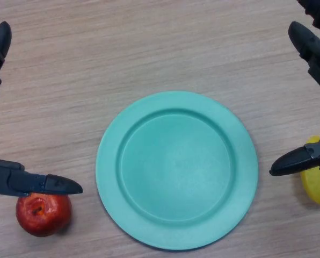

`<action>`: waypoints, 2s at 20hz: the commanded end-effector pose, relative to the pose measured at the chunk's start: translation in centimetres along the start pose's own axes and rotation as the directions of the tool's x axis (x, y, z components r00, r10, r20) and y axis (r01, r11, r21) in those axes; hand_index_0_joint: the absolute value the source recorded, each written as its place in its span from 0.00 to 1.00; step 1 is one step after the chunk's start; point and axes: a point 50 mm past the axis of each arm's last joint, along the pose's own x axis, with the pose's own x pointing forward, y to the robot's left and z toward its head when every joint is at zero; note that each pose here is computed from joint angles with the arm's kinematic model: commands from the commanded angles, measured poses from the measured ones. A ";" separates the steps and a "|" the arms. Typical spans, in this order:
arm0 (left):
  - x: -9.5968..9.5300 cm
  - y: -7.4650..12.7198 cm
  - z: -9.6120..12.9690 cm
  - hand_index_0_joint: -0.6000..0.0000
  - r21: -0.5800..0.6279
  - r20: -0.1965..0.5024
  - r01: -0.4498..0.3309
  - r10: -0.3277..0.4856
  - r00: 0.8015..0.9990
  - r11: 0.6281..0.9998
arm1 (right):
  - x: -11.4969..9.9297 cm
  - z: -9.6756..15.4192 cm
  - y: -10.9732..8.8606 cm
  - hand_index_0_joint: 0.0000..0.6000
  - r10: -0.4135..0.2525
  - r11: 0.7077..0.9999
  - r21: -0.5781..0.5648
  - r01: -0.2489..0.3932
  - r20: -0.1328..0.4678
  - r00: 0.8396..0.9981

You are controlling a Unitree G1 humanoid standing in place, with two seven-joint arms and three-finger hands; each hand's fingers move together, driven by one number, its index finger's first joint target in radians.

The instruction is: Pick up the red apple and place it on the plate

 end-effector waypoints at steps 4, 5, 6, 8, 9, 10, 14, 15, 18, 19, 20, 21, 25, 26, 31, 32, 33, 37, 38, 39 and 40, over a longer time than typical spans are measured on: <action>0.0 0.3 2.0 1.00 0.077 0.136 -0.012 0.001 0.991 0.997 | -0.3 2.8 -0.4 0.00 -0.016 0.999 -0.046 0.025 0.183 0.983; 0.0 0.3 2.0 1.00 0.075 0.139 -0.012 0.001 0.990 0.997 | -0.2 2.8 -0.3 0.00 -0.016 0.999 -0.047 0.024 0.182 0.983; -0.3 0.4 2.1 1.00 0.071 0.142 -0.009 -0.001 0.990 0.997 | -0.2 2.8 -0.3 0.00 -0.013 0.998 -0.051 0.023 0.179 0.984; -0.9 0.5 1.9 1.00 0.112 0.147 -0.020 0.004 0.989 0.993 | 0.0 2.8 -0.2 0.00 -0.010 0.998 -0.058 0.021 0.175 0.985; -1.2 0.6 1.7 1.00 0.126 0.145 -0.026 0.007 0.989 0.992 | 0.1 2.8 -0.2 0.00 -0.008 0.998 -0.061 0.019 0.174 0.985; -2.0 1.0 1.3 1.00 0.146 0.130 -0.035 0.016 0.991 0.989 | 0.4 2.6 0.0 0.00 -0.002 0.998 -0.057 0.011 0.169 0.986; -5.1 3.4 -1.0 1.00 0.195 0.075 -0.086 0.073 0.995 0.977 | 1.4 2.3 1.0 0.00 0.024 0.999 -0.052 -0.016 0.155 0.988; -5.5 3.9 -1.5 1.00 0.204 0.055 -0.096 0.087 0.995 0.974 | 1.5 2.2 1.1 0.00 0.029 0.999 -0.048 -0.022 0.154 0.988; -7.8 5.5 -5.0 1.00 0.228 -0.089 -0.112 0.135 0.987 0.967 | 1.9 2.2 1.7 0.00 0.049 0.998 -0.035 -0.044 0.152 0.987; -8.0 5.6 -5.5 1.00 0.223 -0.113 -0.106 0.134 0.985 0.969 | 1.9 2.2 1.8 0.00 0.050 0.998 -0.032 -0.046 0.152 0.987; -8.3 5.6 -6.7 1.00 0.215 -0.148 -0.094 0.128 0.981 0.972 | 1.9 2.2 1.8 0.00 0.051 0.998 -0.030 -0.047 0.155 0.987; -8.4 5.4 -7.4 1.00 0.207 -0.169 -0.082 0.118 0.979 0.975 | 1.9 2.2 1.8 0.00 0.051 0.998 -0.028 -0.047 0.156 0.986; -8.1 3.5 -10.1 1.00 0.167 -0.236 -0.022 0.062 0.970 0.986 | 1.6 2.2 1.6 0.00 0.041 0.999 -0.013 -0.040 0.153 0.987; -7.7 3.0 -10.8 1.00 0.166 -0.248 -0.014 0.055 0.967 0.986 | 1.5 2.2 1.5 0.00 0.035 0.999 -0.007 -0.034 0.151 0.988; -6.7 1.6 -12.1 0.92 0.180 -0.281 -0.011 0.062 0.958 0.984 | 1.2 2.5 1.0 0.00 0.013 1.000 -0.008 -0.012 0.158 0.987; -6.7 1.5 -12.1 0.67 0.195 -0.291 0.004 0.054 0.955 0.981 | 1.2 2.6 0.9 0.00 0.011 1.000 -0.010 -0.010 0.158 0.987; -6.7 1.4 -12.1 0.50 0.206 -0.301 0.017 0.047 0.953 0.978 | 1.2 2.6 0.9 0.00 0.009 1.000 -0.011 -0.008 0.158 0.987; -6.6 1.0 -11.3 0.00 0.090 -0.401 0.092 -0.049 0.915 0.992 | 0.7 2.8 0.3 0.00 -0.015 1.000 -0.011 0.017 0.171 0.985; -6.2 1.2 -10.6 0.00 0.077 -0.380 0.074 -0.040 0.924 0.994 | 0.5 2.8 0.2 0.00 -0.019 1.000 -0.009 0.021 0.167 0.986; -5.8 1.3 -9.9 0.00 0.087 -0.348 0.070 -0.035 0.937 0.994 | 0.5 2.8 0.1 0.00 -0.022 1.000 -0.009 0.024 0.163 0.986; -5.0 1.3 -8.7 0.00 0.104 -0.291 0.058 -0.025 0.957 0.993 | 0.3 2.9 0.0 0.00 -0.028 1.000 -0.008 0.029 0.160 0.987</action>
